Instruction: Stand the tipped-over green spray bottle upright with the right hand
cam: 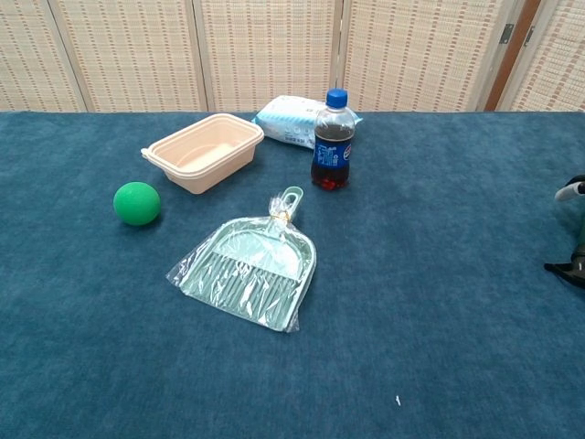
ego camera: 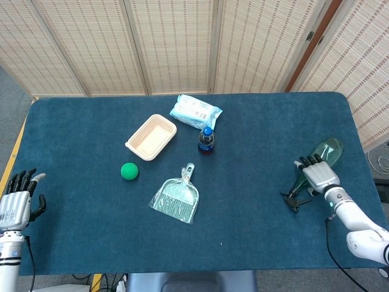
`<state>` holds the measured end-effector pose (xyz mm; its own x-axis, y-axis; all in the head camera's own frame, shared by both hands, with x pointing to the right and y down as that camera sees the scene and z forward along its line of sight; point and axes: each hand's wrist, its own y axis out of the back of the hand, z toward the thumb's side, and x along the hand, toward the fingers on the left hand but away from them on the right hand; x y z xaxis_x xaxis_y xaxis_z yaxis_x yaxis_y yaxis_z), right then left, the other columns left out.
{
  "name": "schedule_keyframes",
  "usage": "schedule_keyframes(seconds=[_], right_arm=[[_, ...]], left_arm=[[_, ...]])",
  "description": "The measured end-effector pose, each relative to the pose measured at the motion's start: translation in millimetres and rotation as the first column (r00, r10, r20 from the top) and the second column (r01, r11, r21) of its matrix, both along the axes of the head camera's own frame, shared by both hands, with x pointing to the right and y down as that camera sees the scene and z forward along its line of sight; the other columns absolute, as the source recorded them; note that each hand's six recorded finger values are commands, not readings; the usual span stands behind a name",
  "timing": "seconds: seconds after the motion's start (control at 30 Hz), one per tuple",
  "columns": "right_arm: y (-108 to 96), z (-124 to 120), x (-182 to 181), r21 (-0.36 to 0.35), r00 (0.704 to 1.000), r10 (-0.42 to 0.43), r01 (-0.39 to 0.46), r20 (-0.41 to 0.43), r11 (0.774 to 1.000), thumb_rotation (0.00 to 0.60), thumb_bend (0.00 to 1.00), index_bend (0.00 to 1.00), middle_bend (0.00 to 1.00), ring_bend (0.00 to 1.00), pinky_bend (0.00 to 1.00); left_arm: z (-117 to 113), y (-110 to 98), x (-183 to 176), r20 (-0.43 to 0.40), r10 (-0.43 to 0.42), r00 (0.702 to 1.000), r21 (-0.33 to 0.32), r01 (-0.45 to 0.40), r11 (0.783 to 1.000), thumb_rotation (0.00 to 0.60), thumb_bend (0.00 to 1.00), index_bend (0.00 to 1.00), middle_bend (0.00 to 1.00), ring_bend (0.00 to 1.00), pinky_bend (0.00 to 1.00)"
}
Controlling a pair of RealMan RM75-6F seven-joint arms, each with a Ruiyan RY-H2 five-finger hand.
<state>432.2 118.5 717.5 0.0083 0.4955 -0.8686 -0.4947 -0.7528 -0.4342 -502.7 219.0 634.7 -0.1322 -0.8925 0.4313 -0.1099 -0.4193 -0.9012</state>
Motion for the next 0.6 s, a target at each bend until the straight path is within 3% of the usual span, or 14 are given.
schedule_keyframes(seconds=[0.6], right_arm=[[-1.1, 2.8, -5.8, 0.017, 1.0, -0.024, 0.024, 0.006, 1.0, 0.6, 0.29, 0.0, 0.23, 0.12, 0.21]], left_arm=[[1.7, 5.8, -6.4, -0.003, -0.014, 1.0, -0.002, 0.014, 1.0, 0.6, 0.61, 0.19, 0.1, 0.03, 0.02]])
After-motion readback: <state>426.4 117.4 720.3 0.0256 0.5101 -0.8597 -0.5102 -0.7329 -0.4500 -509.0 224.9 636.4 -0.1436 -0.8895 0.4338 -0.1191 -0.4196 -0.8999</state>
